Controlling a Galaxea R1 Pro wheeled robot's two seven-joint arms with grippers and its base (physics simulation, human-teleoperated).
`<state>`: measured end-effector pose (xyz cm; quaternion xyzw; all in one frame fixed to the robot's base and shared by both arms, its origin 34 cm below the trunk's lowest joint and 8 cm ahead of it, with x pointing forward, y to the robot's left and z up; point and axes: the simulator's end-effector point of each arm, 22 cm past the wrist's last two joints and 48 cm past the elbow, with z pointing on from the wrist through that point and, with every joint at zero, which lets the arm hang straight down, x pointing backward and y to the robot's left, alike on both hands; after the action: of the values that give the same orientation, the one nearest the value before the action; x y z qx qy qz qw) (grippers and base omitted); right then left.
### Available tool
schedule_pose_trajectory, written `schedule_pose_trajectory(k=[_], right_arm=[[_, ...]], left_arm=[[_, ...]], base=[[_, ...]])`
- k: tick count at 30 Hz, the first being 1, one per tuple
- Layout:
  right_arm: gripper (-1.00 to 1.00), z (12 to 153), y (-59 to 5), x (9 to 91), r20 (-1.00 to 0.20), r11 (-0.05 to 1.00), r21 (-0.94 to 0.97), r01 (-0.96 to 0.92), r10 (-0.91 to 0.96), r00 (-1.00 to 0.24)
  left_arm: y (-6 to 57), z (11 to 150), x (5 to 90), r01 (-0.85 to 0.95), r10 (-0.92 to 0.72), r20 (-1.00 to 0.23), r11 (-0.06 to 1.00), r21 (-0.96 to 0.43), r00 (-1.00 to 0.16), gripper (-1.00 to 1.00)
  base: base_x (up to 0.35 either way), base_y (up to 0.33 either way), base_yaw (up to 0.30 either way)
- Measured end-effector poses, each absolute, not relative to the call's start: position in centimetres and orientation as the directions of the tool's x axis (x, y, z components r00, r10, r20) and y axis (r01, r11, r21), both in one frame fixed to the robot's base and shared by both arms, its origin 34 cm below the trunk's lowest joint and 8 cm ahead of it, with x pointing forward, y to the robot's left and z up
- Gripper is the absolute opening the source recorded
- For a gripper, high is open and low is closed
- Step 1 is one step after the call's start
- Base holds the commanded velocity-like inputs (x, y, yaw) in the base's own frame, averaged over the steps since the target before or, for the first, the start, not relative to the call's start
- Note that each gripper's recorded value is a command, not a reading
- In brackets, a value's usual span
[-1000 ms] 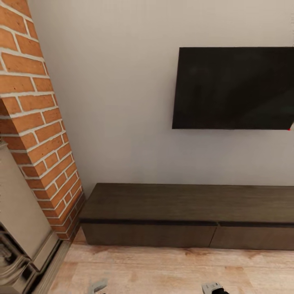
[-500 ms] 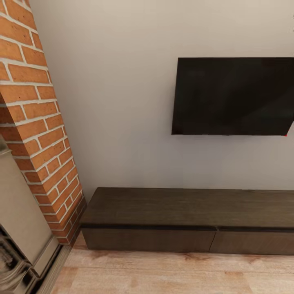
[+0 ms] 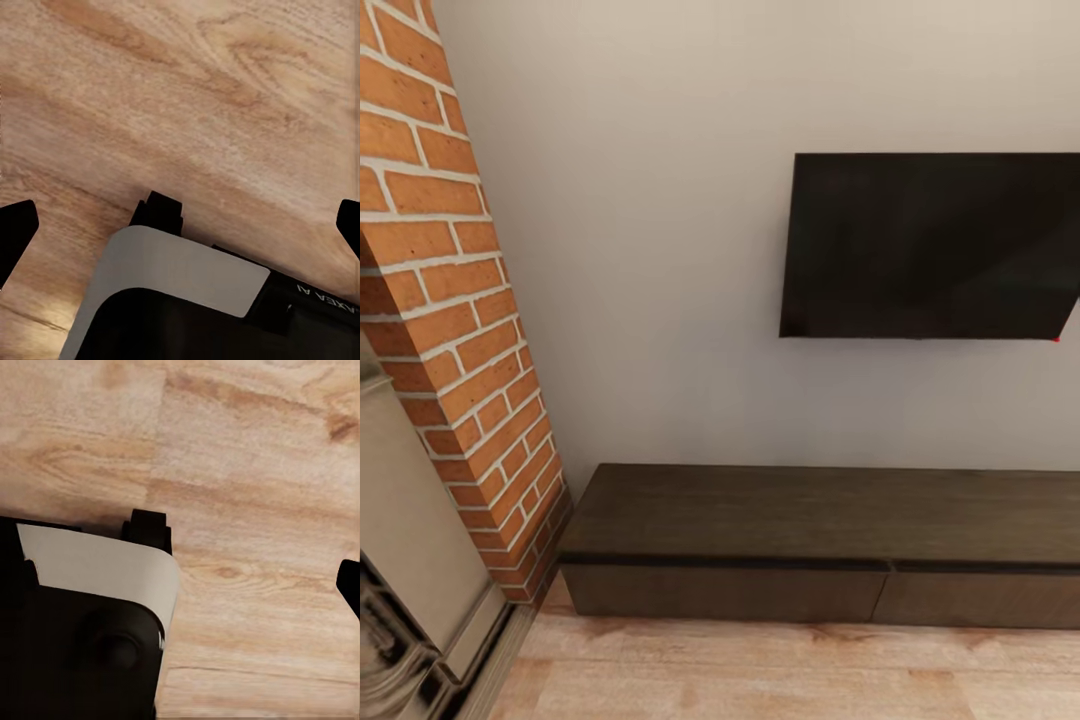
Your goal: Place each of the two pumpkins and all three candles from the living room inside a cabinet in the living room (use any cabinet), then make sure every cabinet is closed, and position the cauldron so it is next to a table in the living room.
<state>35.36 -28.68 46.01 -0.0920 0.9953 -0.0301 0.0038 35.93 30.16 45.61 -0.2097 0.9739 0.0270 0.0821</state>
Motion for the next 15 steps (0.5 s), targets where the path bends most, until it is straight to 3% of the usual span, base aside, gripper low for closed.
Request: schedule_pose_trajectory(k=[15], right_arm=[[1.00,47.7,-29.2,31.0,0.075,0.981,-0.059,-0.184,-0.179,-0.981]], left_arm=[[30.1,48.1,35.9,-0.411,-0.402,-0.167,0.912,0.019,-0.900,1.00]], base=[[0.000,0.000,0.000]])
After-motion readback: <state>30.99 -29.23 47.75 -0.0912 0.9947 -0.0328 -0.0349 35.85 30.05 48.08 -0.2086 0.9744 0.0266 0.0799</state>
